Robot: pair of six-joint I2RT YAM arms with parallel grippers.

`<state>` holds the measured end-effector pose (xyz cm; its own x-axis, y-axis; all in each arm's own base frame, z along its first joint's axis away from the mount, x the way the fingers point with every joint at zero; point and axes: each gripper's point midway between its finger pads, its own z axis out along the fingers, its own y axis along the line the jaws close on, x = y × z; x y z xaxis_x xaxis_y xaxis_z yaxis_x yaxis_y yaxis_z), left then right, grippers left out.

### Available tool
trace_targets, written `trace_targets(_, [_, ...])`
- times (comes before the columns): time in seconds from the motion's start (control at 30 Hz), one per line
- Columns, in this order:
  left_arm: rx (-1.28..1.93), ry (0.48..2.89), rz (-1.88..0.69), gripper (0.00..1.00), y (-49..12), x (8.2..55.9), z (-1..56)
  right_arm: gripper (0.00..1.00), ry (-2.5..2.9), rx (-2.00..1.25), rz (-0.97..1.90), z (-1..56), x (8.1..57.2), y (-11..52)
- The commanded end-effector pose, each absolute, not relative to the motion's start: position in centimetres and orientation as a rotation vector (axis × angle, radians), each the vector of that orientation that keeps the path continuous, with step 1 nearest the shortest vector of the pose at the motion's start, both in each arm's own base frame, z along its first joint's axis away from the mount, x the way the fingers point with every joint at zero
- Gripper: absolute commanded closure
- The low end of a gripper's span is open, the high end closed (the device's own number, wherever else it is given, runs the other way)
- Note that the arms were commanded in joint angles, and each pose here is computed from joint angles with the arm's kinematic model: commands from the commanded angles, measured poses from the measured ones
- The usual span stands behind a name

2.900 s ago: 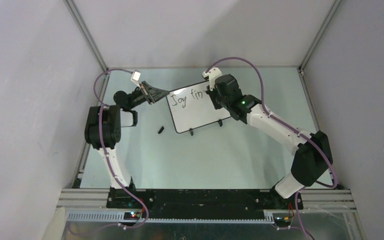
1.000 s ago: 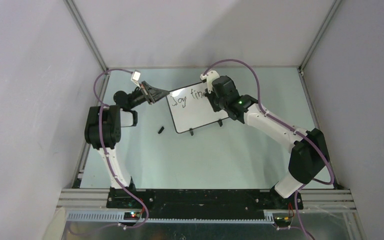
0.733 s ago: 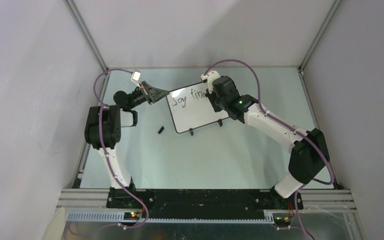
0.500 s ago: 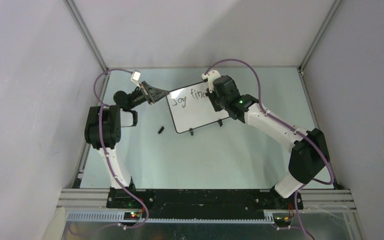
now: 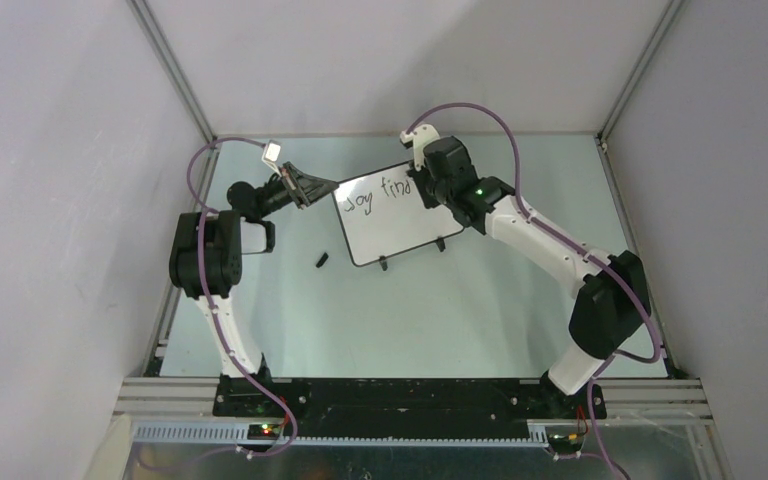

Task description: Write a sentence on the whiteboard

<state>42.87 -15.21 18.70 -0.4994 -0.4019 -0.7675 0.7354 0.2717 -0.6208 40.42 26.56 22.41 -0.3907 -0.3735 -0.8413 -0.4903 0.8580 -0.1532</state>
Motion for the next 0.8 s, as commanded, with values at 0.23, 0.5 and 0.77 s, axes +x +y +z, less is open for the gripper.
trace_targets(0.23, [0.427, 1.468, -1.397, 1.00, -15.5, 42.3, 20.5, 1.00, 1.970, -0.593, 0.146, 24.5, 41.5, 26.7])
trace_targets(0.5, [0.426, 1.469, -1.396, 1.00, -15.5, 42.2, 20.5, 1.00, 1.950, -0.581, 0.144, 25.2, 40.8, 26.1])
trace_targets(0.77, [0.427, 1.468, -1.398, 1.00, -15.5, 42.3, 20.5, 1.00, 1.904, -0.560, 0.166, 27.1, 39.9, 25.7])
